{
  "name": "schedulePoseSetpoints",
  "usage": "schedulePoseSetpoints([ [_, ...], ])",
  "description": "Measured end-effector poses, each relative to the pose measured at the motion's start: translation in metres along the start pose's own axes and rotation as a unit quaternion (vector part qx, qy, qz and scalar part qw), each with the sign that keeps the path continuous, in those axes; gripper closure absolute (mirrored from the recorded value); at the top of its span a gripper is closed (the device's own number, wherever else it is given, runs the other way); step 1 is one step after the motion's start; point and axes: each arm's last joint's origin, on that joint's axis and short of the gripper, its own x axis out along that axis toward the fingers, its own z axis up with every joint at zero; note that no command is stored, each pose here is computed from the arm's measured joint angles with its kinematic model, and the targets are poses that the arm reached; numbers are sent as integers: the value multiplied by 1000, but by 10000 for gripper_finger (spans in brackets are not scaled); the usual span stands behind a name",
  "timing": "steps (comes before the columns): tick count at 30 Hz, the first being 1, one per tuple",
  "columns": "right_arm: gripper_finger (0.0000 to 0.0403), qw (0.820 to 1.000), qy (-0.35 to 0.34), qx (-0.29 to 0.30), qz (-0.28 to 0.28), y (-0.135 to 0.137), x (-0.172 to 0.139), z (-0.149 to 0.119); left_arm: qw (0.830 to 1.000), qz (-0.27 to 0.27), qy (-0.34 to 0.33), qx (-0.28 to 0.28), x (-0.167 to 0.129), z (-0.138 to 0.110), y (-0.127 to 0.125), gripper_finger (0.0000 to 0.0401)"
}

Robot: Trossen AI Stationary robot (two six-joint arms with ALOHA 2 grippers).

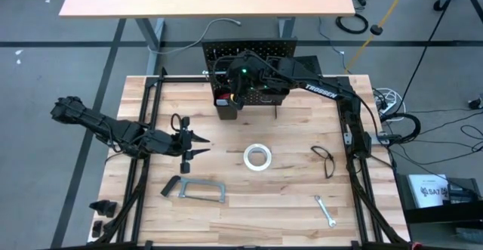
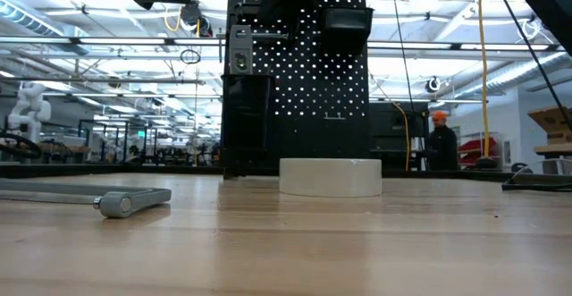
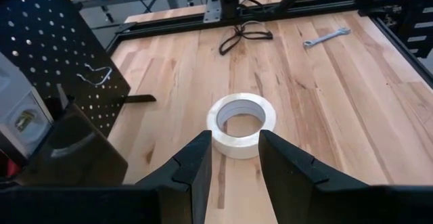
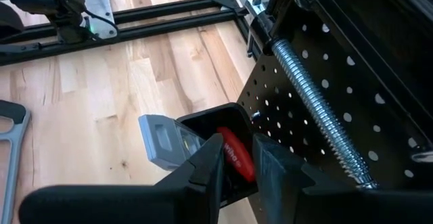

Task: Hang tools onto peg board
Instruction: Put the silver wrench into the left black tool bin

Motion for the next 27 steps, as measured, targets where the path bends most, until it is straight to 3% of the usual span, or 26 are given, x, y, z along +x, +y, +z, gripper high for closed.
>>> schedulePoseSetpoints([
  [9,331,1000,6,-5,6,4,-5,-1,1000,0,0,-1,0,0,0,274],
  [16,331,1000,4,-16,21,15,-30,-1,1000,-3,0,-1,0,0,0,274],
  [27,330,994,45,-13,98,50,-68,-14,1000,-6,-5,-6,0,1,-1,274],
])
